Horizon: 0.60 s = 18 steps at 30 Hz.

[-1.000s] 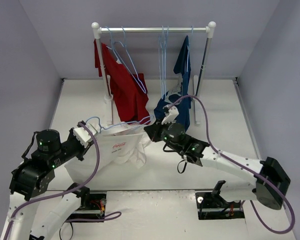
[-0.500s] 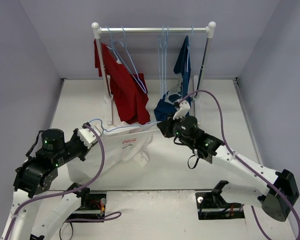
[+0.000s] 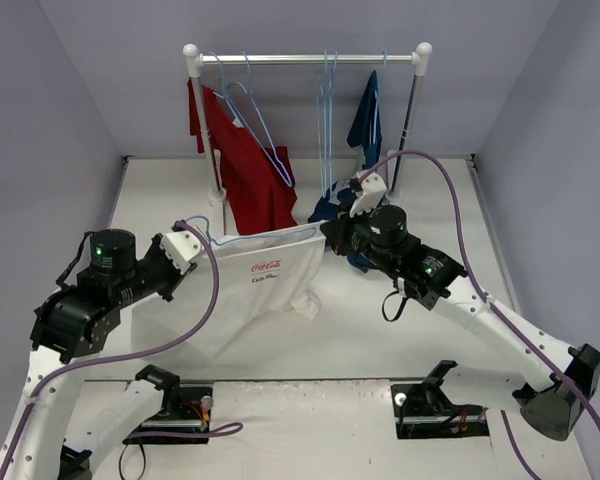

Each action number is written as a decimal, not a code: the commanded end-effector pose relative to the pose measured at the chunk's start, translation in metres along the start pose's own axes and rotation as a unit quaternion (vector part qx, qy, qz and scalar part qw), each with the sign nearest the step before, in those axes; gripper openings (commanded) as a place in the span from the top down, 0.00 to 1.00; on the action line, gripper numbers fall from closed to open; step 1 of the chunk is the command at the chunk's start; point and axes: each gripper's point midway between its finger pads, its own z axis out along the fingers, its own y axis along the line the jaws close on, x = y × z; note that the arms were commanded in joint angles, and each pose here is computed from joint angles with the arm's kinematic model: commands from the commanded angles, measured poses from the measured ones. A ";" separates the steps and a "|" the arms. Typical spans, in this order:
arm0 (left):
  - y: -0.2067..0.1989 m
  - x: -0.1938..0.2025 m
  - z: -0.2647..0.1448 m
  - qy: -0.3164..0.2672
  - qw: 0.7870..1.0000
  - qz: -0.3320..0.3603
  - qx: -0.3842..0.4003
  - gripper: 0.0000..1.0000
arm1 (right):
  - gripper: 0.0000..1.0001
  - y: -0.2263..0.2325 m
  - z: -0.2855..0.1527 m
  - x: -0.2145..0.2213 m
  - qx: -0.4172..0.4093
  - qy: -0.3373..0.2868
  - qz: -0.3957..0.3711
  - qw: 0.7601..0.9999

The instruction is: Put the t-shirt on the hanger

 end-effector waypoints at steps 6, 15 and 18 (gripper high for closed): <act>0.021 -0.073 -0.015 -0.076 0.997 0.020 -0.005 1.00 | 1.00 0.023 0.005 -0.054 -0.007 -0.032 -0.053 0.998; 0.020 -0.085 -0.005 -0.070 0.997 0.043 0.004 1.00 | 1.00 0.058 -0.002 -0.098 -0.012 -0.061 -0.095 0.994; 0.016 -0.081 -0.002 -0.066 0.997 0.040 0.010 1.00 | 1.00 0.061 -0.005 -0.104 -0.013 -0.066 -0.099 0.993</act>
